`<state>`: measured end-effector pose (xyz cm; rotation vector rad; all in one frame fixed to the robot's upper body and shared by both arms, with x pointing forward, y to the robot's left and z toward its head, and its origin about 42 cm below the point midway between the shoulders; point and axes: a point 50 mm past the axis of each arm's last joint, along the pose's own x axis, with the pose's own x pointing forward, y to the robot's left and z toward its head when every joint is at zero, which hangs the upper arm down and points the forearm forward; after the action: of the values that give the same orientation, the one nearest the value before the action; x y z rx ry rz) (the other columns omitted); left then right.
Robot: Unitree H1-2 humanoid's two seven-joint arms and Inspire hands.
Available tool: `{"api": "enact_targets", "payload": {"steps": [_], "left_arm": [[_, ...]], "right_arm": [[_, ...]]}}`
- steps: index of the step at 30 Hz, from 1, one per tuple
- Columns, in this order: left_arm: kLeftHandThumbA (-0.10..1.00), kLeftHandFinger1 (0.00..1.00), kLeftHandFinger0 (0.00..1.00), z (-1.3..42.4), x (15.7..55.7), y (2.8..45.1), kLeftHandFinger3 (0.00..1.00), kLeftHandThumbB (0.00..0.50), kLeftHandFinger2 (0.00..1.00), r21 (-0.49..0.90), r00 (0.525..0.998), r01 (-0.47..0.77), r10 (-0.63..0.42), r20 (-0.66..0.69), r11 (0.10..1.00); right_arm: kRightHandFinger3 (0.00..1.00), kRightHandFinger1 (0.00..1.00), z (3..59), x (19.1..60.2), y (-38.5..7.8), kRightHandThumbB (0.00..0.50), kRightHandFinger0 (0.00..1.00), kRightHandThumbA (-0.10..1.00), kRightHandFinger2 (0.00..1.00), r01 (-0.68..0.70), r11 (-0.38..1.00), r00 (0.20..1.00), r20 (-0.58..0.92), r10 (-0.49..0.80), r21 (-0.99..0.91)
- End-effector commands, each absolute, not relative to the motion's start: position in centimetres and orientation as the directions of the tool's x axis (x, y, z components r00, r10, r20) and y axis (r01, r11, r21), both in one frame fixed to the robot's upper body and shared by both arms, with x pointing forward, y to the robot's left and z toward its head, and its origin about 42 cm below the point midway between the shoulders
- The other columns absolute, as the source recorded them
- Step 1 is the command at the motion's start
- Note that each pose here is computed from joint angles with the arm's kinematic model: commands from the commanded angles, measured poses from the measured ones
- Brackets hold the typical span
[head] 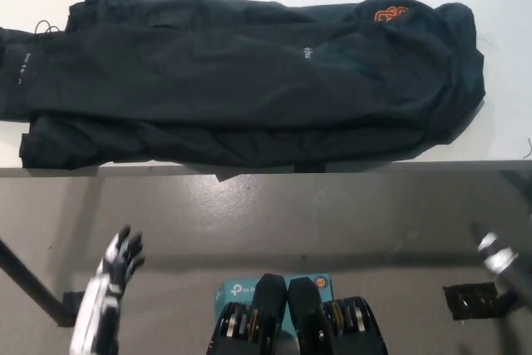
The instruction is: The robot grabs the right edges of the black jacket on the table, and folds it in half
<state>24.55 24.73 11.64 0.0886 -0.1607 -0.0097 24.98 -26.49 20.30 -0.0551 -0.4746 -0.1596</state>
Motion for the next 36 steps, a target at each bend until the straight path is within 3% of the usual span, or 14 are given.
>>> {"api": "enact_targets", "payload": {"steps": [1, 5, 7, 9, 13, 16, 18, 20, 24, 25, 26, 31, 33, 36], "left_arm": [[0.98, 1.0, 1.0, 15.0, 26.8, 23.0, 1.0, 0.254, 1.0, 0.094, 0.965, 0.068, -0.089, 0.247, 0.993], [0.97, 1.0, 1.0, 16.2, 28.3, 21.9, 1.0, 0.239, 1.0, 0.096, 0.955, 0.098, -0.12, 0.27, 0.991], [0.97, 1.0, 1.0, 16.3, 28.8, 21.5, 1.0, 0.261, 1.0, 0.102, 0.954, 0.106, -0.13, 0.27, 0.989], [0.98, 1.0, 1.0, 16.4, 29.3, 21.2, 1.0, 0.278, 1.0, 0.11, 0.955, 0.106, -0.132, 0.266, 0.988], [1.0, 1.0, 1.0, 15.5, 29.8, 21.1, 1.0, 0.305, 1.0, 0.123, 0.96, 0.111, -0.138, 0.242, 0.986], [1.0, 1.0, 1.0, 14.4, 29.7, 21.5, 1.0, 0.313, 1.0, 0.144, 0.967, 0.1, -0.13, 0.219, 0.985], [1.0, 1.0, 1.0, 14.3, 29.7, 21.5, 1.0, 0.314, 1.0, 0.144, 0.967, 0.1, -0.13, 0.217, 0.984], [1.0, 1.0, 1.0, 13.1, 29.1, 22.1, 1.0, 0.316, 1.0, 0.156, 0.974, 0.084, -0.115, 0.196, 0.984], [1.0, 1.0, 1.0, 12.5, 28.6, 22.2, 1.0, 0.323, 1.0, 0.162, 0.978, 0.078, -0.107, 0.179, 0.984], [1.0, 1.0, 1.0, 12.3, 28.5, 22.3, 1.0, 0.311, 1.0, 0.164, 0.978, 0.08, -0.109, 0.18, 0.983], [1.0, 1.0, 1.0, 12.2, 28.4, 22.4, 1.0, 0.306, 1.0, 0.166, 0.978, 0.083, -0.113, 0.178, 0.983], [1.0, 1.0, 1.0, 12.1, 28.4, 22.6, 1.0, 0.307, 1.0, 0.167, 0.978, 0.076, -0.106, 0.18, 0.983], [1.0, 1.0, 1.0, 11.9, 27.8, 22.5, 1.0, 0.304, 1.0, 0.154, 0.98, 0.07, -0.097, 0.173, 0.986], [1.0, 1.0, 1.0, 11.8, 27.8, 22.6, 1.0, 0.307, 1.0, 0.163, 0.981, 0.068, -0.096, 0.17, 0.984]], "right_arm": [[1.0, 1.0, 26.1, 25.8, -28.4, 0.288, 0.98, 0.83, 1.0, 0.194, 0.98, 0.787, 0.59, -0.18, 0.04], [1.0, 1.0, 29.9, 28.3, -30.3, 0.284, 0.97, 0.86, 1.0, 0.211, 0.976, 0.744, 0.638, -0.199, 0.058], [1.0, 1.0, 31.5, 29.2, -30.9, 0.252, 1.0, 0.81, 1.0, 0.218, 0.973, 0.763, 0.609, -0.217, 0.073], [1.0, 1.0, 33.0, 30.6, -31.6, 0.295, 1.0, 0.72, 1.0, 0.147, 0.967, 0.811, 0.534, -0.239, 0.209], [1.0, 1.0, 35.0, 34.8, -34.5, 0.264, 1.0, 0.75, 1.0, 0.019, 0.927, 0.883, 0.429, -0.191, 0.374], [1.0, 1.0, 36.1, 38.3, -36.0, 0.207, 1.0, 0.92, 1.0, -0.034, 0.934, 0.919, 0.378, -0.11, 0.355], [1.0, 1.0, 36.2, 38.7, -36.2, 0.205, 1.0, 0.92, 1.0, -0.035, 0.934, 0.924, 0.367, -0.105, 0.355], [1.0, 1.0, 36.4, 43.4, -36.6, 0.243, 1.0, 0.93, 1.0, -0.038, 0.938, 0.963, 0.263, -0.058, 0.345], [1.0, 1.0, 35.9, 45.7, -36.7, 0.225, 1.0, 0.99, 1.0, -0.052, 0.938, 0.979, 0.205, -0.02, 0.343], [1.0, 1.0, 35.4, 47.4, -36.6, 0.28, 1.0, 0.98, 1.0, -0.06, 0.924, 0.987, 0.159, -0.001, 0.377], [1.0, 1.0, 35.0, 48.4, -36.4, 0.279, 1.0, 1.0, 1.0, -0.058, 0.913, 0.992, 0.128, 0.006, 0.403], [1.0, 1.0, 34.4, 49.4, -36.0, 0.264, 1.0, 1.0, 1.0, -0.079, 0.882, 0.995, 0.095, 0.039, 0.465], [1.0, 1.0, 32.5, 50.4, -35.9, 0.307, 1.0, 1.0, 1.0, -0.08, 0.837, 0.997, 0.032, 0.075, 0.541], [1.0, 1.0, 31.6, 50.7, -36.0, 0.31, 1.0, 1.0, 1.0, -0.062, 0.821, 0.997, -0.002, 0.076, 0.568]]}}
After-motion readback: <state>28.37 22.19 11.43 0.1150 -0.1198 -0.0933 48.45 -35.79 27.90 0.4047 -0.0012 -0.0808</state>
